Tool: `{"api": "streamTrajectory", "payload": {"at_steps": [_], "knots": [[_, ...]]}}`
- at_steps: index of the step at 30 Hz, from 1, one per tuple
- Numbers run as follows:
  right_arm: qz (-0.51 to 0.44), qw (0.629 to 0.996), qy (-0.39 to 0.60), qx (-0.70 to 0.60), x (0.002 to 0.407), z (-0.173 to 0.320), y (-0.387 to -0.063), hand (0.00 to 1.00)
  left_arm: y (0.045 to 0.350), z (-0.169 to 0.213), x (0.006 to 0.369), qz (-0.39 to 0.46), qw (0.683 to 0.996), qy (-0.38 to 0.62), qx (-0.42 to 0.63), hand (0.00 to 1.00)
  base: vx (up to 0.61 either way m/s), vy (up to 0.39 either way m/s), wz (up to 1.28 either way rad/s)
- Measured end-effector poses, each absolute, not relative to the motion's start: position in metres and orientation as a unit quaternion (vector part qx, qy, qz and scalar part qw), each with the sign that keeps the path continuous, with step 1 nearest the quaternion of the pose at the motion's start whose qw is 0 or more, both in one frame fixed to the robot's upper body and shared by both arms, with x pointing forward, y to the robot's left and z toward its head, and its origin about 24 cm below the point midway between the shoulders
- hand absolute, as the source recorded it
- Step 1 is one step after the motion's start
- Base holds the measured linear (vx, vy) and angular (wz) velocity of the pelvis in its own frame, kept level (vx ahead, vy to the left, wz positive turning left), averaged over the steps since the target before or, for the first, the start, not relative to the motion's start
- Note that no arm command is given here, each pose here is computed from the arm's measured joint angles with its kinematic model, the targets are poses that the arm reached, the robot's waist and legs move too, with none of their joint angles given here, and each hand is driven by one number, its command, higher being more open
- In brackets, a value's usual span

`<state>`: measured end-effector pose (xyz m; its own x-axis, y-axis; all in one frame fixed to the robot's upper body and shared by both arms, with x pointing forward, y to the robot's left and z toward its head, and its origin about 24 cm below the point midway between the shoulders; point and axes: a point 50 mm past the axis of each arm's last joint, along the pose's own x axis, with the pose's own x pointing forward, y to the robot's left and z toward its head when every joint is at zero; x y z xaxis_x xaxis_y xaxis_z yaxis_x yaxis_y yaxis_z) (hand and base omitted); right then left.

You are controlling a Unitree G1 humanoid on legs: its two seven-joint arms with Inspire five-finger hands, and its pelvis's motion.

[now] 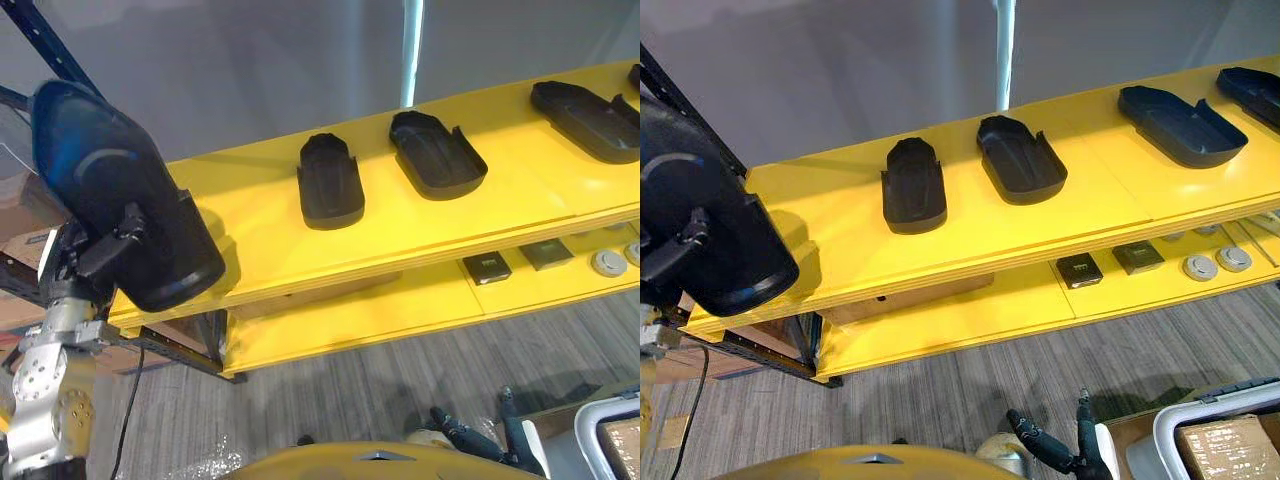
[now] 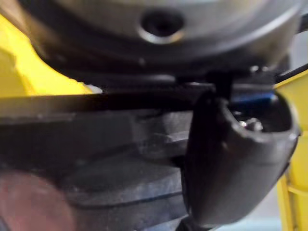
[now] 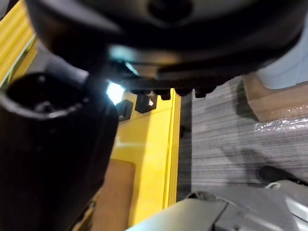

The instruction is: Walk over and take three plastic housings, then place them on the shelf

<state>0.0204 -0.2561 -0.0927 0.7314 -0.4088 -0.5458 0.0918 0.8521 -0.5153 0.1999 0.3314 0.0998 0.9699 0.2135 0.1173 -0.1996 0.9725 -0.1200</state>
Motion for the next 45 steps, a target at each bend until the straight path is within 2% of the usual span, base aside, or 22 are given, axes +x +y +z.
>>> {"api": "streamTrajectory", "payload": {"at_steps": [6,8,12,13,14,20,31,40,41,45], "knots": [[-0.105,0.902,0.345,-0.237,0.042,-0.102,-0.259,1.0,0.345,0.057,0.226,0.096,0.988,0.081,-0.094,0.0,0.0,0.0,0.0],[-0.109,0.906,0.354,-0.204,0.049,-0.108,-0.257,1.0,0.346,0.054,0.234,0.091,0.982,0.094,-0.137,0.0,0.0,0.004,0.04],[-0.11,0.901,0.404,-0.11,0.064,-0.123,-0.259,1.0,0.342,0.078,0.265,0.066,0.986,0.061,-0.14,0.0,-0.03,0.006,0.3],[-0.083,0.898,0.421,-0.099,0.089,-0.129,-0.253,1.0,0.339,0.119,0.291,0.051,0.991,0.002,-0.123,0.0,-0.14,-0.02,0.4],[-0.092,0.897,0.424,-0.085,0.092,-0.129,-0.253,1.0,0.339,0.123,0.295,0.052,0.991,-0.004,-0.122,0.0,-0.15,-0.037,0.33],[-0.117,0.892,0.433,-0.057,0.099,-0.13,-0.257,1.0,0.338,0.142,0.309,0.047,0.992,-0.019,-0.113,0.0,-0.03,-0.018,0.03],[-0.144,0.89,0.431,-0.038,0.108,-0.128,-0.263,1.0,0.353,0.168,0.322,0.108,0.993,0.046,-0.01,0.0,-0.01,0.0,-0.02],[-0.154,0.898,0.412,-0.016,0.124,-0.124,-0.263,1.0,0.365,0.234,0.333,0.143,0.989,-0.017,0.028,0.0,-0.01,0.0,-0.01],[-0.156,0.899,0.409,-0.013,0.125,-0.123,-0.263,1.0,0.367,0.24,0.333,0.148,0.988,-0.02,0.028,1.0,0.0,0.0,0.0],[-0.156,0.903,0.399,-0.007,0.133,-0.121,-0.261,1.0,0.371,0.252,0.333,0.166,0.985,-0.022,0.042,1.0,0.04,-0.011,-0.05]]}}
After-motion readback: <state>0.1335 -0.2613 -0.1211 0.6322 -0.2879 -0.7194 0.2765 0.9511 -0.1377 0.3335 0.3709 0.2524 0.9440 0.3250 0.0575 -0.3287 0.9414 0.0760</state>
